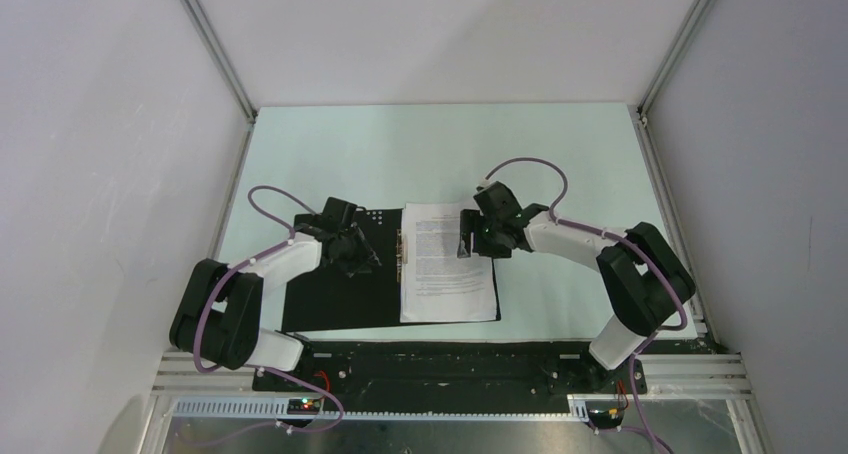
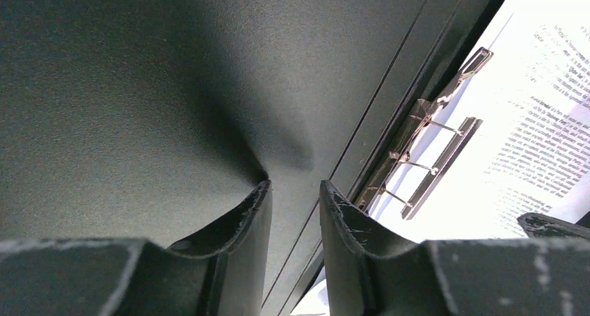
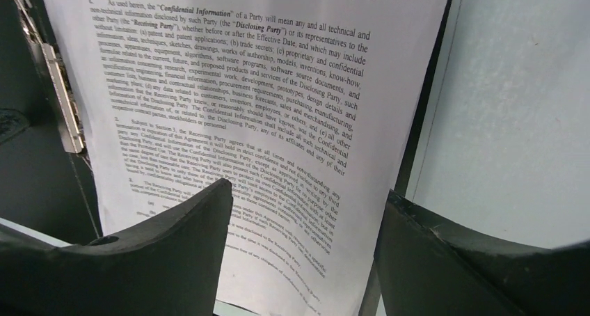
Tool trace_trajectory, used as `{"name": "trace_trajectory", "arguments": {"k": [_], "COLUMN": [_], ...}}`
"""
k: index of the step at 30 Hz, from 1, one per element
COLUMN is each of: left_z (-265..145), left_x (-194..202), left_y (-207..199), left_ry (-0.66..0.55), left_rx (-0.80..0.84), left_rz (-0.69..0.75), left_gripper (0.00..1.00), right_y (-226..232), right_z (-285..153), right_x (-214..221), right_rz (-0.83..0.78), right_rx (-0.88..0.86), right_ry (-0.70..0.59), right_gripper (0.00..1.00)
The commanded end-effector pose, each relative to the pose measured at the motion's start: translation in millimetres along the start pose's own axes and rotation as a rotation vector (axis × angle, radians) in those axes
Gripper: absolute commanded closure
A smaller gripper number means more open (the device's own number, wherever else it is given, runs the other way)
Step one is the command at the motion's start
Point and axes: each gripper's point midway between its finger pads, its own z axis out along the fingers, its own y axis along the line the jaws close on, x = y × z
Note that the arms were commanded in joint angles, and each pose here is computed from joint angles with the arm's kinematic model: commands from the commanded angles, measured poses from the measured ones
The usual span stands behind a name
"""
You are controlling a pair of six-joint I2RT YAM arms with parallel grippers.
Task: Put the files into the folder
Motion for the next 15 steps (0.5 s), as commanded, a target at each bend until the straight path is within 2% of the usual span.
{"name": "trace_trajectory", "arguments": {"k": [1, 7, 15], "left_z": [2, 2, 1], "left_x": [4, 4, 3], "left_y": [8, 8, 7], "left_ry": [0.008, 0.008, 0.005], "left_rx": [-0.016, -0.014, -0.011], "left_rz": [-0.005, -0.008, -0.008], "left_gripper": [0.63, 0.63, 0.63], "right_y": [2, -4, -6], "right_z": [1, -4, -14], "right_x": [-3, -1, -13], "right_rz": [-0.027, -0.029, -0.021], "right_rx": [0.047, 0.099, 0.092], "right_ry": [-0.010, -0.029, -0.061], "right_gripper": [0.27, 0.25, 0.18]}}
